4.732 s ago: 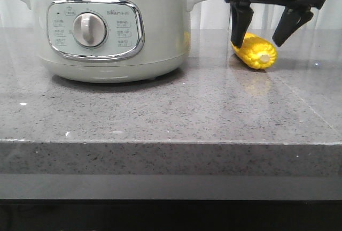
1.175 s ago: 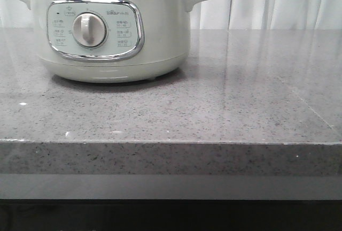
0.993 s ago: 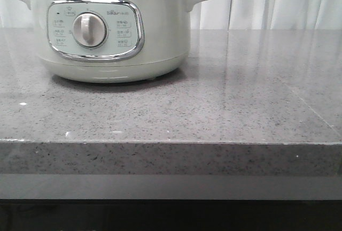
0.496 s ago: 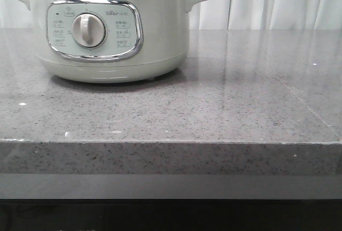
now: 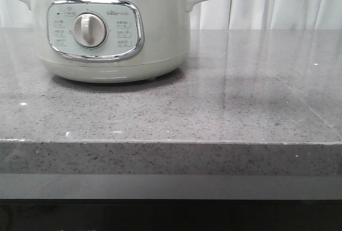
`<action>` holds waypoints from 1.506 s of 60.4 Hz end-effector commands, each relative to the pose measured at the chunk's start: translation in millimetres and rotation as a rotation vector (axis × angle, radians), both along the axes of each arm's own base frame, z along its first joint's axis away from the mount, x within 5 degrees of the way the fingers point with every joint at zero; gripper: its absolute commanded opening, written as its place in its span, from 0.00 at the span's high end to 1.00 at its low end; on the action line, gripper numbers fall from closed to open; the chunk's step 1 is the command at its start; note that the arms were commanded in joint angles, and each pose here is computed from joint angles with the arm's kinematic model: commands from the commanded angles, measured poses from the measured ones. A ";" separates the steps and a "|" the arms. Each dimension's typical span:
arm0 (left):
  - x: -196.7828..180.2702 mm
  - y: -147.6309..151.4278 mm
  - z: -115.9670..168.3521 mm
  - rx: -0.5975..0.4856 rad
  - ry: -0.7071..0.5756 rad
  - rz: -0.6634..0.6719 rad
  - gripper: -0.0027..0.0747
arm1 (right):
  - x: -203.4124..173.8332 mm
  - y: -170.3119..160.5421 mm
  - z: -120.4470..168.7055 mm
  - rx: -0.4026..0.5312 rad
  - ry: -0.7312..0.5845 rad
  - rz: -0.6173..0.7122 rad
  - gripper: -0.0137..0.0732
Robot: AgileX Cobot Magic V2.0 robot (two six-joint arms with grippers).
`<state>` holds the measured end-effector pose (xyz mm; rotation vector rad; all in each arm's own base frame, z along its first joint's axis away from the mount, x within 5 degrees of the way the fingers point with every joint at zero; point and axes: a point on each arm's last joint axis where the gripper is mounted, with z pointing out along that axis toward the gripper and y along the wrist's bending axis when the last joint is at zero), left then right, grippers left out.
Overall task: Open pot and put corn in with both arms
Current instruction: 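Lower the corn into the pot and open the right gripper, then lower the glass lid back onto the pot with the left gripper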
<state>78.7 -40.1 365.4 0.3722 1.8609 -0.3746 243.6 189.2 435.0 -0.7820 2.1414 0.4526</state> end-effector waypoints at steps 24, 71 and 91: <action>-0.7 0.4 24.4 -0.091 -0.153 0.004 0.72 | -125.8 -97.4 -2.6 0.288 -0.391 -0.063 0.17; 51.2 -24.8 61.3 -0.197 -0.268 0.009 0.72 | -143.7 -110.2 -23.7 0.279 -0.379 -0.062 0.17; 149.1 -70.9 69.6 -0.160 -0.250 0.020 0.72 | -143.7 -110.2 -23.7 0.279 -0.379 -0.062 0.17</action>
